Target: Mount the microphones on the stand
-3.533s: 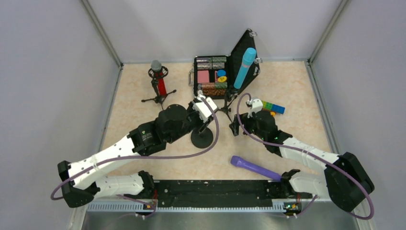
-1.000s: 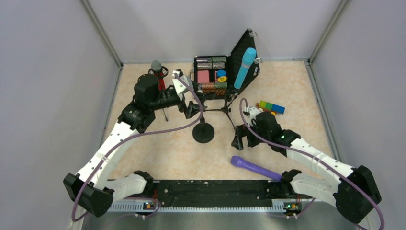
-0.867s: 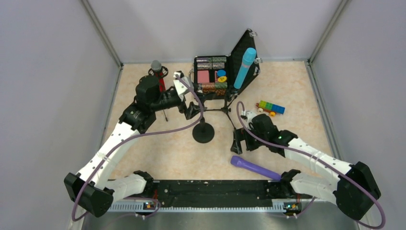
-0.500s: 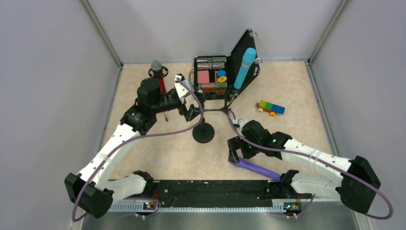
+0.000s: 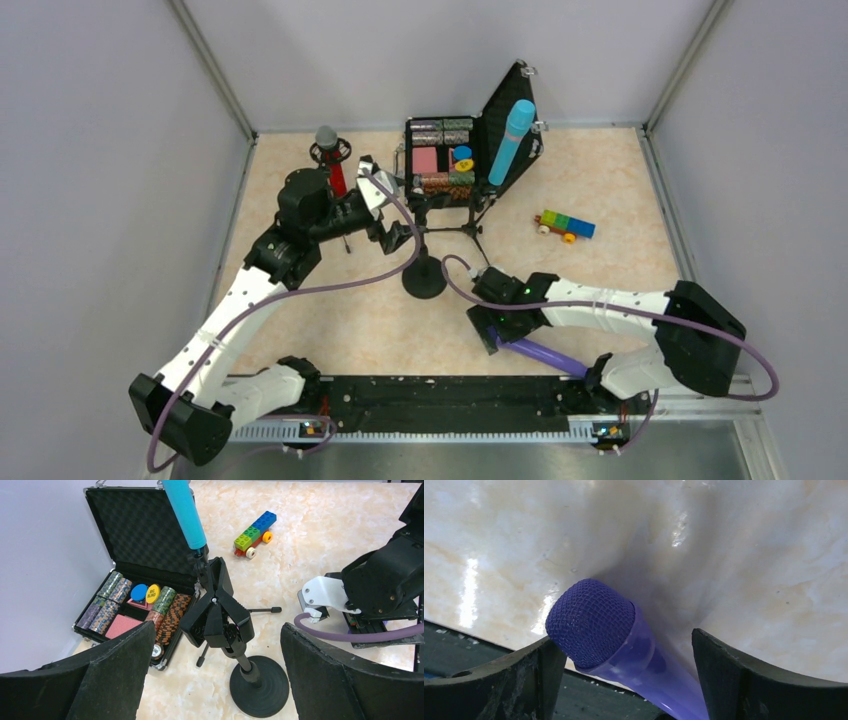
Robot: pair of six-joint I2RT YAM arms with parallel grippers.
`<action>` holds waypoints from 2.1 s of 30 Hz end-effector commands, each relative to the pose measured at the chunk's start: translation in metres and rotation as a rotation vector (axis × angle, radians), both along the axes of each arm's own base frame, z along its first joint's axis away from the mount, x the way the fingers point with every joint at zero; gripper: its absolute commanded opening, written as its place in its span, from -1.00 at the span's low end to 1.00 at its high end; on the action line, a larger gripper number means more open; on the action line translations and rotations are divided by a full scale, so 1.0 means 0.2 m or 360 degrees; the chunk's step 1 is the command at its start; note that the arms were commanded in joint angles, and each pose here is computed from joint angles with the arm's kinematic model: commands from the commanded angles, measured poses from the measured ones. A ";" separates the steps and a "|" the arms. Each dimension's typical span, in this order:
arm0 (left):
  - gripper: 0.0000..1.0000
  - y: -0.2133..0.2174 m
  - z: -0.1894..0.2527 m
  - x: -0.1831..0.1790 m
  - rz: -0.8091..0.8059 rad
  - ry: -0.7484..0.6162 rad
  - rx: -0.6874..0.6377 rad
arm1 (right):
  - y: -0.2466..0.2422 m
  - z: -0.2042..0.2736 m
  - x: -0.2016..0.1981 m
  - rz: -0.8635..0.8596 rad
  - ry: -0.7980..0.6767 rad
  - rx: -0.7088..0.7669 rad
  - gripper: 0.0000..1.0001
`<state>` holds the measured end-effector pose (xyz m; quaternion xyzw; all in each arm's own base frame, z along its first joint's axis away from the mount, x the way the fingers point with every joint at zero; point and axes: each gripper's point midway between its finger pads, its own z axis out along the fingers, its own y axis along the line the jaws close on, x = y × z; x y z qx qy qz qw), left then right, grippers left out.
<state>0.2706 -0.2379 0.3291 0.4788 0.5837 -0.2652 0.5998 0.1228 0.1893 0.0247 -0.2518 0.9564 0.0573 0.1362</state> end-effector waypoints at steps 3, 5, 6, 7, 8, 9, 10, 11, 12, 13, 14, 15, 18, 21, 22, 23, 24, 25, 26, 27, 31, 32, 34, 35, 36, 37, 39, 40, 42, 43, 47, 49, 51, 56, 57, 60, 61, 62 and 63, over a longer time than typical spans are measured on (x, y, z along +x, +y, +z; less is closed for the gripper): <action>0.98 0.05 0.05 0.01 0.0072 -0.0129 -0.0002 | -0.03 -0.02 0.08 -0.0058 -0.0119 -0.0151 0.67; 0.98 0.06 0.04 0.02 0.0089 -0.0135 0.0000 | -0.01 -0.02 0.09 -0.0059 -0.0141 -0.0132 0.49; 0.98 0.06 0.04 0.02 0.0091 -0.0131 0.0002 | 0.00 -0.02 0.10 -0.0060 -0.0158 -0.0117 0.31; 0.98 0.07 0.04 0.02 0.0094 -0.0129 0.0003 | 0.01 -0.02 0.12 -0.0062 -0.0179 -0.0103 0.14; 0.98 0.07 0.03 0.02 0.0094 -0.0126 0.0005 | 0.02 -0.01 0.13 -0.0066 -0.0205 -0.0090 0.07; 0.98 0.07 0.03 0.02 0.0096 -0.0124 0.0006 | 0.03 0.00 0.15 -0.0070 -0.0225 -0.0074 0.05; 0.98 0.07 0.02 0.02 0.0100 -0.0123 0.0006 | 0.04 0.00 0.16 -0.0074 -0.0249 -0.0063 0.04; 0.98 0.07 0.02 0.02 0.0108 -0.0120 0.0010 | 0.05 0.01 0.18 -0.0082 -0.0270 -0.0051 0.02; 0.98 0.07 0.01 0.03 0.0114 -0.0119 0.0012 | 0.05 0.02 0.20 -0.0090 -0.0287 -0.0040 -0.01; 0.98 0.07 0.01 0.03 0.0115 -0.0118 0.0011 | 0.06 0.02 0.22 -0.0106 -0.0294 -0.0021 -0.14; 0.98 0.08 0.01 0.03 0.0120 -0.0117 0.0011 | 0.06 0.02 0.23 -0.0121 -0.0295 0.0000 -0.25; 0.98 0.08 0.00 0.03 0.0121 -0.0112 0.0011 | 0.07 0.02 0.25 -0.0135 -0.0293 0.0027 -0.34; 0.98 0.07 0.00 0.03 0.0117 -0.0106 0.0008 | 0.09 0.03 0.30 -0.0171 -0.0279 0.0104 -0.38; 0.98 0.08 0.00 0.03 0.0124 -0.0103 0.0005 | 0.10 0.04 0.34 -0.0208 -0.0281 0.0181 -0.38; 0.98 0.08 -0.01 0.03 0.0122 -0.0097 0.0006 | 0.11 0.05 0.35 -0.0221 -0.0286 0.0209 -0.38; 0.98 0.08 -0.01 0.03 0.0122 -0.0097 0.0006 | 0.12 0.07 0.37 -0.0231 -0.0301 0.0239 -0.37; 0.98 0.08 -0.01 0.03 0.0123 -0.0091 0.0005 | 0.12 0.08 0.39 -0.0244 -0.0323 0.0263 -0.37; 0.98 0.07 -0.01 0.03 0.0120 -0.0091 0.0001 | 0.14 0.10 0.42 -0.0258 -0.0355 0.0289 -0.37; 0.98 0.08 -0.01 0.03 0.0119 -0.0087 -0.0001 | 0.15 0.12 0.44 -0.0266 -0.0380 0.0314 -0.36; 0.98 0.07 -0.01 0.03 0.0111 -0.0083 -0.0005 | 0.16 0.13 0.46 -0.0268 -0.0398 0.0330 -0.34; 0.98 0.07 -0.03 0.03 0.0098 -0.0070 -0.0015 | 0.20 0.17 0.54 -0.0248 -0.0489 0.0332 -0.06; 0.98 0.07 -0.03 0.02 0.0095 -0.0066 -0.0015 | 0.20 0.17 0.56 -0.0239 -0.0511 0.0309 0.02; 0.98 0.07 -0.03 0.02 0.0094 -0.0063 -0.0017 | 0.18 0.17 0.61 -0.0238 -0.0562 0.0241 0.29; 0.98 0.07 -0.03 0.02 0.0093 -0.0064 -0.0017 | 0.18 0.17 0.62 -0.0237 -0.0580 0.0205 0.40; 0.98 0.07 -0.03 0.02 0.0094 -0.0068 -0.0019 | 0.16 0.17 0.64 -0.0241 -0.0595 0.0166 0.52; 0.98 0.07 -0.03 0.02 0.0096 -0.0067 -0.0021 | 0.15 0.16 0.65 -0.0234 -0.0599 0.0130 0.65; 0.98 0.07 -0.04 0.02 0.0095 -0.0064 -0.0023 | 0.13 0.15 0.65 -0.0226 -0.0598 0.0081 0.86; 0.98 0.07 -0.04 0.02 0.0096 -0.0060 -0.0024 | 0.12 0.15 0.64 -0.0223 -0.0592 0.0064 0.88; 0.98 0.06 -0.04 0.03 0.0092 -0.0049 -0.0026 | 0.10 0.14 0.62 -0.0213 -0.0576 0.0056 0.89; 0.98 0.06 -0.05 0.03 0.0092 -0.0042 -0.0024 | 0.09 0.14 0.60 -0.0210 -0.0563 0.0054 0.88; 0.98 0.06 -0.05 0.04 0.0103 -0.0036 -0.0024 | 0.02 0.12 0.53 -0.0222 -0.0496 0.0017 0.78; 0.98 0.07 -0.05 0.04 0.0112 -0.0030 -0.0023 | 0.00 0.10 0.48 -0.0221 -0.0449 0.0007 0.72; 0.98 0.07 -0.06 0.05 0.0122 -0.0018 -0.0018 | 0.00 0.08 0.43 -0.0201 -0.0369 0.0024 0.62; 0.98 0.07 -0.07 0.06 0.0124 -0.0004 -0.0014 | 0.01 -0.03 0.35 -0.0170 -0.0220 0.0004 0.16; 0.98 0.07 -0.06 0.06 0.0126 -0.0003 -0.0016 | 0.01 -0.04 0.35 -0.0178 -0.0213 -0.0001 0.03; 0.98 0.08 -0.07 0.07 0.0129 0.0006 -0.0014 | 0.05 -0.04 0.38 -0.0244 -0.0216 0.0023 -0.17; 0.98 0.08 -0.07 0.07 0.0129 0.0006 -0.0014 | 0.06 -0.03 0.40 -0.0270 -0.0225 0.0040 -0.32; 0.98 0.08 -0.07 0.07 0.0130 0.0007 -0.0015 | 0.08 -0.02 0.41 -0.0305 -0.0238 0.0062 -0.40; 0.98 0.08 -0.07 0.07 0.0131 0.0009 -0.0014 | 0.09 0.00 0.43 -0.0334 -0.0250 0.0089 -0.43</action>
